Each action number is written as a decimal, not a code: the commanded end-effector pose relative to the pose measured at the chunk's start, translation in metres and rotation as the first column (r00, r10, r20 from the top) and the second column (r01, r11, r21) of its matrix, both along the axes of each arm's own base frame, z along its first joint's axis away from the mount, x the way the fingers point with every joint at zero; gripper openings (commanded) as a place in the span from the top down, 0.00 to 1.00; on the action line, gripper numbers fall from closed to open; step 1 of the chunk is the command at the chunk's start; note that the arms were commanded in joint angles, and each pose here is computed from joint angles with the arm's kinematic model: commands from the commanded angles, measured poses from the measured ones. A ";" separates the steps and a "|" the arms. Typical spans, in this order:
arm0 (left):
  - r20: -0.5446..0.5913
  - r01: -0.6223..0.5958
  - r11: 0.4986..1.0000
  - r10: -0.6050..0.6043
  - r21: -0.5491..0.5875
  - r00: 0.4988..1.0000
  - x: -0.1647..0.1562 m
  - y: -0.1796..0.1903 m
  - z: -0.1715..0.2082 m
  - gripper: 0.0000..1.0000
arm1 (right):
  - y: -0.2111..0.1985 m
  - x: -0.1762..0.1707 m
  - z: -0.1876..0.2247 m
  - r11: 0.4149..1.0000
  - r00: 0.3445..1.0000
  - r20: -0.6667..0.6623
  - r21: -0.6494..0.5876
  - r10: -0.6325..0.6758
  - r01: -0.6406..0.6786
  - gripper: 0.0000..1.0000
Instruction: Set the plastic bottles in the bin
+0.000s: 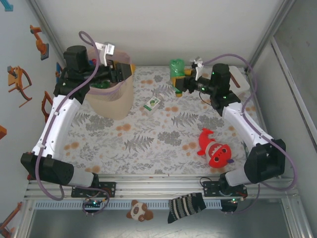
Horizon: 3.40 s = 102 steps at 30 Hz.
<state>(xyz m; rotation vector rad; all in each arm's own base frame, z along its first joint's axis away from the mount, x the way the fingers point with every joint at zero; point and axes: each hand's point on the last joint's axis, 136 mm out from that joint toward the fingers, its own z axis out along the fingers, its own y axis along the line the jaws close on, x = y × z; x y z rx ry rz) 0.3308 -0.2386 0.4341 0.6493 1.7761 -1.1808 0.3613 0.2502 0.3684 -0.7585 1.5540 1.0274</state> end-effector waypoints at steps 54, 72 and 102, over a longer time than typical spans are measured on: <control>0.450 0.377 0.926 -0.339 0.007 0.826 -0.097 -0.092 0.070 0.55 | 0.056 -0.127 0.091 0.920 0.896 0.237 0.024 0.376 -0.392 0.32; 0.319 -0.225 0.973 0.226 -0.040 0.920 0.011 -0.006 0.066 0.58 | 0.021 -0.126 0.085 0.991 0.957 0.260 -0.035 0.131 -0.126 0.13; -0.389 -0.631 0.759 0.538 -0.162 0.747 0.213 0.140 -0.060 0.56 | 0.019 -0.124 0.080 0.993 0.968 0.226 -0.045 0.113 -0.105 0.14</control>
